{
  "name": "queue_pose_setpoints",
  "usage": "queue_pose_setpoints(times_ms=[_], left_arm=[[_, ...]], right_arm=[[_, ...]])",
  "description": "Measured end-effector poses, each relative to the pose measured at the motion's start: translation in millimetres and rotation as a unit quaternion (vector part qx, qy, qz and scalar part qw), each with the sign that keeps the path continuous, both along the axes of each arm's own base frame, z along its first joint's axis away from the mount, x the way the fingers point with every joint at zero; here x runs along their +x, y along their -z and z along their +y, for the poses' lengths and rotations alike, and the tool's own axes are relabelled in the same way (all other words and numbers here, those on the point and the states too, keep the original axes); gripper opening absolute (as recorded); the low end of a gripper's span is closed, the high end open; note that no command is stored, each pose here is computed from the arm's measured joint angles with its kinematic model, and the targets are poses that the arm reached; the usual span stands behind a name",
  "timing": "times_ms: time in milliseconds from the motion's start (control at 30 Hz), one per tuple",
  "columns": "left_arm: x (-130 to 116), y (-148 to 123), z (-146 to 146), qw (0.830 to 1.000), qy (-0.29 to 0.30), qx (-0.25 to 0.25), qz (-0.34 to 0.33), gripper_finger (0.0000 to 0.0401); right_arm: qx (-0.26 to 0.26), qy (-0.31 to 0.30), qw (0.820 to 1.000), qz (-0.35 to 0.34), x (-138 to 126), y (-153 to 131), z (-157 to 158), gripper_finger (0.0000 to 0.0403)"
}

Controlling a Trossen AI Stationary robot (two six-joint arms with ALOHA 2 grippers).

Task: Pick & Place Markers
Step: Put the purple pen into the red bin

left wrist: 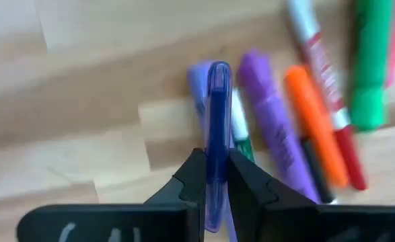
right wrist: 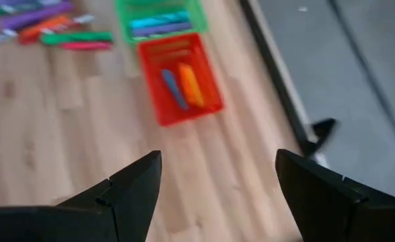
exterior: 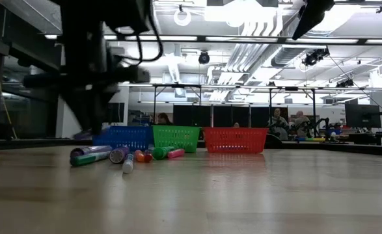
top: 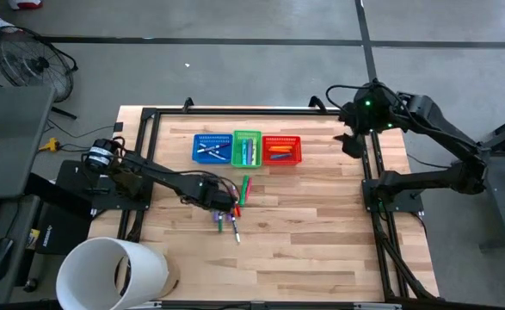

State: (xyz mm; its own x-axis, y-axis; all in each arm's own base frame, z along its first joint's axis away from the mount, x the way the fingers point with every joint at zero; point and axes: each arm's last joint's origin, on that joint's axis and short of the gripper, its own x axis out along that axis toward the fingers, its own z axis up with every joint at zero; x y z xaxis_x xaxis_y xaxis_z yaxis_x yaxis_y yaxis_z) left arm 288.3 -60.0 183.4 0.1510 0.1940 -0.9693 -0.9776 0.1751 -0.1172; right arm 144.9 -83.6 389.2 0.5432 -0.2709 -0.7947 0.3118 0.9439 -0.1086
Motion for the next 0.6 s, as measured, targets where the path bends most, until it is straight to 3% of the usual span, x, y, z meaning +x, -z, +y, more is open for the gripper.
queue_pose_setpoints(times_ms=[200, 367, 600], left_arm=[[18.1, -28.9, 11.3, 0.996, 0.043, 0.074, -0.036, 0.0033], [39.0, -64.6, 26.6, 0.983, 0.109, 0.131, -0.076, 0.0033], [70.8, -117.2, 46.7, 0.940, 0.196, 0.207, -0.188, 0.0033]], right_arm=[[0.088, -0.050, 0.992, -0.071, 18.0, 44.5, 0.4, 0.0280], [0.107, -0.080, 0.980, -0.149, 31.9, 82.0, 8.3, 0.0280], [0.132, -0.122, 0.945, -0.274, 47.5, 108.4, 19.6, 0.0279]])
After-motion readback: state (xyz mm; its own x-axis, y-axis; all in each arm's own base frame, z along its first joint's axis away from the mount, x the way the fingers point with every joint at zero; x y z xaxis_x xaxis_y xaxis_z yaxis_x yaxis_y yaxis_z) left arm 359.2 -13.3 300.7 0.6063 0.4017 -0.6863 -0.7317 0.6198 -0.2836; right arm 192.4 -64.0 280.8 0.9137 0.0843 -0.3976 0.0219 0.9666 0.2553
